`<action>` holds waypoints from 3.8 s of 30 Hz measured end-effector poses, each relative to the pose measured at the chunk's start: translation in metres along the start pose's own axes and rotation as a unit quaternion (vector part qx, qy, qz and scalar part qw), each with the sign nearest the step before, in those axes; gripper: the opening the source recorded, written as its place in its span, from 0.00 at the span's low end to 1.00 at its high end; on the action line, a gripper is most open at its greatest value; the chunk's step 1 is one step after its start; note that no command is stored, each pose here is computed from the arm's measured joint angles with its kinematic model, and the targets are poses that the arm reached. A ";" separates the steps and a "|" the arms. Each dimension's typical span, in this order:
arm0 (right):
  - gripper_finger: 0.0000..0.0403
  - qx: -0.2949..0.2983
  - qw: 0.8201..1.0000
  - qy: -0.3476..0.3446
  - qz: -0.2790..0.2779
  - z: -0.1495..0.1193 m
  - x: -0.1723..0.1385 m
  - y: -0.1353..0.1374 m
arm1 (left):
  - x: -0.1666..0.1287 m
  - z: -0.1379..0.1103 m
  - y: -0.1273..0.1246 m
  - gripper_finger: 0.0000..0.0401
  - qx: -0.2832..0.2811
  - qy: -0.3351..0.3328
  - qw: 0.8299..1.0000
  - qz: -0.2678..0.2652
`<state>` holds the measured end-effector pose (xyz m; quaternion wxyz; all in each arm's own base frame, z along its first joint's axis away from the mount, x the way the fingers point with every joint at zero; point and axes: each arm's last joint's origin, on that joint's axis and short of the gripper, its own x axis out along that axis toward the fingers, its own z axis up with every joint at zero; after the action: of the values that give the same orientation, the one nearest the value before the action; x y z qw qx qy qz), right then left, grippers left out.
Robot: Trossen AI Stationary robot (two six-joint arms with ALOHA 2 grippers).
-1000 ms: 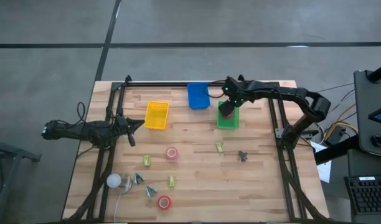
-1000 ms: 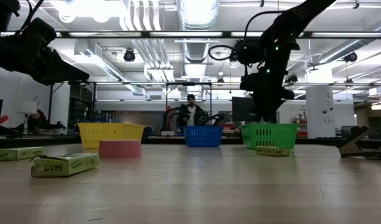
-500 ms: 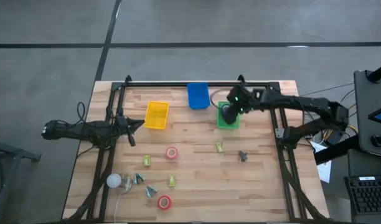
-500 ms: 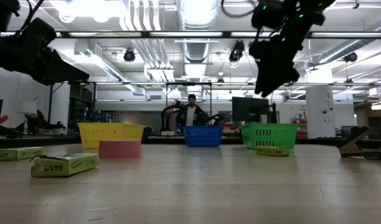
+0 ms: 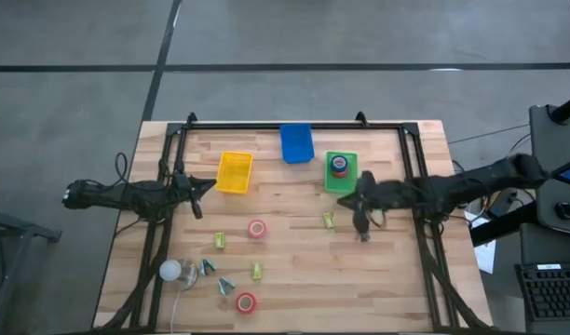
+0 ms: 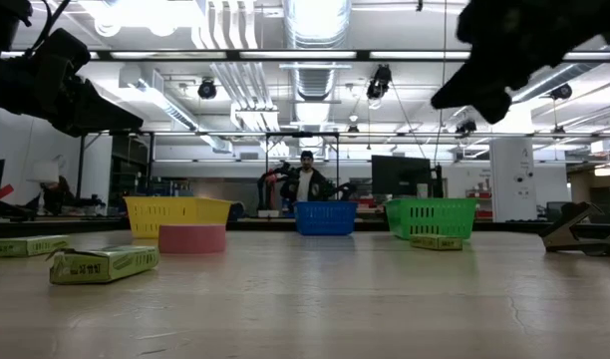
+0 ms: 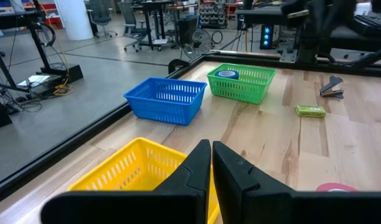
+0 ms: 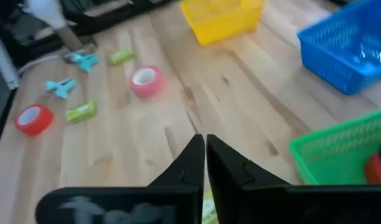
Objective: Pick and place Stapler, Stapler remover, tape
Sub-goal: Put the pink tape into the green basket
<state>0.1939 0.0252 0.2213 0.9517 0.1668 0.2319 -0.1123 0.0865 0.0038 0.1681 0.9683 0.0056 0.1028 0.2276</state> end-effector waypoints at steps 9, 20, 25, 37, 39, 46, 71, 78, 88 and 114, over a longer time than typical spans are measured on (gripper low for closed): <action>0.03 -0.051 0.998 -0.020 0.037 -0.033 -0.020 0.009 | 0.000 0.000 0.000 0.05 0.000 0.000 1.000 0.000; 0.03 -0.119 0.987 -0.075 0.078 -0.053 -0.032 -0.007 | 0.000 0.000 0.000 0.05 0.000 0.000 1.000 0.000; 0.03 -0.121 0.981 -0.118 0.098 -0.068 -0.038 -0.020 | 0.000 0.000 0.000 0.05 0.000 0.000 1.000 0.000; 0.03 -0.154 0.958 -0.158 0.183 -0.091 -0.046 -0.034 | 0.000 0.000 0.000 0.05 0.000 0.000 1.000 0.000; 0.03 -0.159 0.957 -0.160 0.184 -0.092 -0.047 -0.034 | 0.000 0.000 0.000 0.05 0.000 0.000 1.000 0.000; 0.03 -0.182 0.951 -0.174 0.182 -0.091 -0.049 -0.035 | 0.000 0.000 0.000 0.05 0.000 0.000 1.000 0.000; 0.03 -0.192 0.949 -0.173 0.179 -0.092 -0.051 -0.037 | 0.000 0.000 0.000 0.05 0.000 0.000 1.000 0.000; 0.03 -0.218 0.944 -0.179 0.174 -0.092 -0.051 -0.037 | 0.000 0.000 0.000 0.05 0.028 0.000 1.000 0.001; 0.03 -0.229 0.941 -0.181 0.169 -0.092 -0.051 -0.037 | 0.000 0.002 0.000 0.05 0.084 -0.011 0.996 -0.002; 0.03 -0.226 0.942 -0.181 0.169 -0.092 -0.051 -0.037 | 0.024 0.023 -0.038 0.31 -0.266 -0.040 0.947 -0.177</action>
<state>0.1015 0.0319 0.1591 0.9953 -0.0395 0.0431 0.0771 0.1285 -0.0184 0.1837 0.9627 -0.2612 -0.0004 0.0708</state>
